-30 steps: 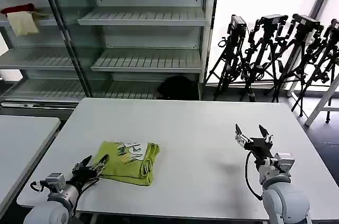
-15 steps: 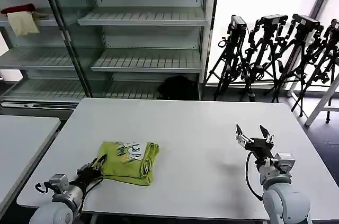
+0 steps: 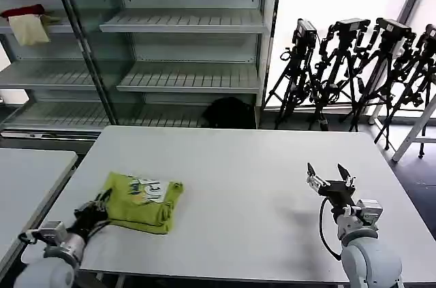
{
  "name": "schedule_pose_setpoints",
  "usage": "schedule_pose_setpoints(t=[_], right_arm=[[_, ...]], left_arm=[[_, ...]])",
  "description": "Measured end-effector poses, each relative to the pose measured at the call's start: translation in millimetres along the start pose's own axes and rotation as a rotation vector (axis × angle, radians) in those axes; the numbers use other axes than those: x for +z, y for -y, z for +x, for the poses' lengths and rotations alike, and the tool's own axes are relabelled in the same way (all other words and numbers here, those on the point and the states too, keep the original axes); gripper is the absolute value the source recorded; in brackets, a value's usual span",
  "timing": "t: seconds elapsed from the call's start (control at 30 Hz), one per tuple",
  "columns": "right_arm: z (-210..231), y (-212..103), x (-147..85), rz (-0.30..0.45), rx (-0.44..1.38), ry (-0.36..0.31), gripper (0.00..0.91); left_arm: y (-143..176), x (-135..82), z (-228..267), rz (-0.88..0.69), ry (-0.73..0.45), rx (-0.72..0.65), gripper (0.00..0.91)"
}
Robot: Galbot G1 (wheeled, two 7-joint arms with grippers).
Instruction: Fold and organize the clothes.
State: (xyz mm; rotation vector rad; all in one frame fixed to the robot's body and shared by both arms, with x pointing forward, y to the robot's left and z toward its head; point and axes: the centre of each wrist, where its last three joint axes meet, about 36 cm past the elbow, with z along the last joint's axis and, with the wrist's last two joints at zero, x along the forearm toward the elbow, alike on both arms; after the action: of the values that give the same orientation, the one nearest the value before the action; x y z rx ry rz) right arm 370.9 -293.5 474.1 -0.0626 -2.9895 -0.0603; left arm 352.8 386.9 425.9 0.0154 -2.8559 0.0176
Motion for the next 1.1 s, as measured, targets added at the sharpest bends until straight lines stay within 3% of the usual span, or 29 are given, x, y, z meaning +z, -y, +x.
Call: schedule_pose_setpoints(t=[0.3, 0.47, 0.57, 0.67, 0.83, 0.97, 1.1], right_arm=[[2, 8, 6, -0.005, 0.006, -0.004, 0.907], [3, 12, 11, -0.010, 0.011, -0.009, 0.907], [4, 15, 15, -0.013, 0.017, -0.014, 0.907], [5, 20, 18, -0.014, 0.024, -0.017, 0.907], [6, 26, 22, -0.016, 0.034, -0.024, 0.907], [7, 29, 25, -0.015, 0.044, -0.032, 0.907], [6, 28, 25, -0.020, 0.045, -0.030, 0.907]], left_arm=[[-60, -62, 11, -0.305, 0.143, -0.107, 0.000], [-65, -92, 19, -0.519, 0.203, -0.127, 0.000], [-54, -96, 22, -0.652, 0.224, -0.125, 0.000], [-32, -81, 18, -0.760, 0.216, -0.095, 0.000], [23, -26, 4, -0.854, 0.185, -0.017, 0.000], [75, 17, -7, -0.854, 0.170, 0.050, 0.000], [124, 35, -12, -0.820, 0.199, 0.112, 0.010]])
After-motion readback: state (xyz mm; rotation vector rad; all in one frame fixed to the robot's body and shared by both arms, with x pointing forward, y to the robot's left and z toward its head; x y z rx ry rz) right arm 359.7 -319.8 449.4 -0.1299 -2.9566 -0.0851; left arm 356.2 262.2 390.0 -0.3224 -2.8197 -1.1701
